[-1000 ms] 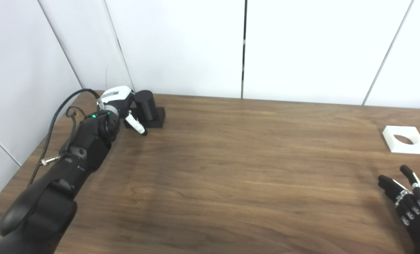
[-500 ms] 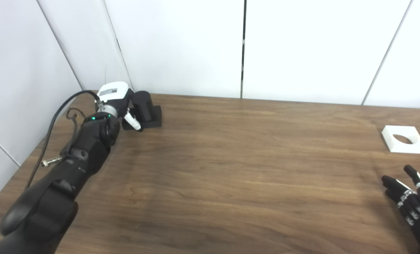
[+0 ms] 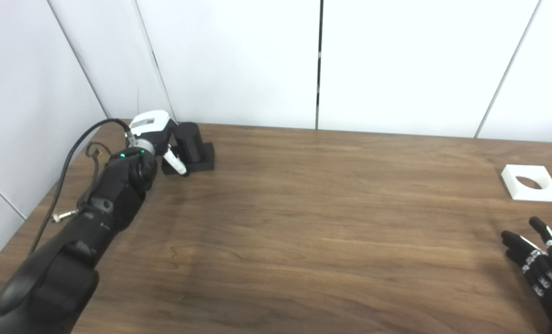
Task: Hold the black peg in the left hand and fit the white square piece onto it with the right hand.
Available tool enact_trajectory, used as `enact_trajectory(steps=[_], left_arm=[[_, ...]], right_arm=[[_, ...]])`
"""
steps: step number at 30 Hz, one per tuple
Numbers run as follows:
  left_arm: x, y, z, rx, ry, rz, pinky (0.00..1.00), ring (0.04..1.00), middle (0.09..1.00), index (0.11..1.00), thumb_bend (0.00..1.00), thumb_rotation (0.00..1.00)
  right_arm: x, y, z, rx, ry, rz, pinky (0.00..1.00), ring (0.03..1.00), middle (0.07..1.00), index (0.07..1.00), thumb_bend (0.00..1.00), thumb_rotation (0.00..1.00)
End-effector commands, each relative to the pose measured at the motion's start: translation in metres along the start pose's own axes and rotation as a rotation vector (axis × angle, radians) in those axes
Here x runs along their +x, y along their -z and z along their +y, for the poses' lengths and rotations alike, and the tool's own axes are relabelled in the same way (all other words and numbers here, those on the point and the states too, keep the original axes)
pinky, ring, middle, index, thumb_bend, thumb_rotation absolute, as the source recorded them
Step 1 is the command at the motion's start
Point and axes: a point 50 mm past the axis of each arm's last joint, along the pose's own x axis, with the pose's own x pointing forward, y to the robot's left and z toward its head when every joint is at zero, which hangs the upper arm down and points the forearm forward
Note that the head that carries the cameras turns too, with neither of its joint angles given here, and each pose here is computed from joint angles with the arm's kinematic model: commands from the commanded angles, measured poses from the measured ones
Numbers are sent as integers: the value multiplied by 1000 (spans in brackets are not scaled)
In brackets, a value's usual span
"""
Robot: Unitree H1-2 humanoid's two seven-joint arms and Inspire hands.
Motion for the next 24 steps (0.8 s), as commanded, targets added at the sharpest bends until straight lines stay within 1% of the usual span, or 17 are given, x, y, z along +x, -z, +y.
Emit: enact_trajectory(steps=[1, 5, 7, 10, 15, 19, 24], left_arm=[[-7, -3, 25, -3, -26, 11, 1000, 1000, 966, 486, 524, 53], [-28, -20, 29, -34, -25, 2, 1000, 1000, 994, 487, 524, 55], [-41, -30, 26, -37, -28, -32, 1000, 1000, 993, 487, 524, 55], [-64, -49, 14, -13, -27, -89, 1000, 1000, 976, 486, 523, 50], [-99, -80, -7, 57, 18, -153, 1000, 1000, 956, 486, 523, 50], [-131, -109, -28, 16, 22, -197, 1000, 1000, 941, 485, 523, 48], [-163, -136, -52, -36, 26, -227, 1000, 1000, 954, 483, 523, 47]], right_arm=[[4, -12, 2, -9, -6, -62, 1000, 897, 833, 964, 673, 1000], [4, -11, 3, 5, -14, -65, 1000, 897, 837, 974, 659, 1000], [4, -10, 4, 6, -12, -65, 1000, 898, 834, 969, 659, 1000], [6, -9, 5, 5, -13, -71, 1000, 904, 832, 969, 657, 1000], [8, -10, 8, 11, -9, -74, 1000, 905, 835, 961, 652, 1000], [11, -10, 11, 20, -13, -74, 1000, 907, 834, 960, 646, 1000], [13, -6, 14, 26, -20, -73, 1000, 909, 835, 968, 650, 1000]])
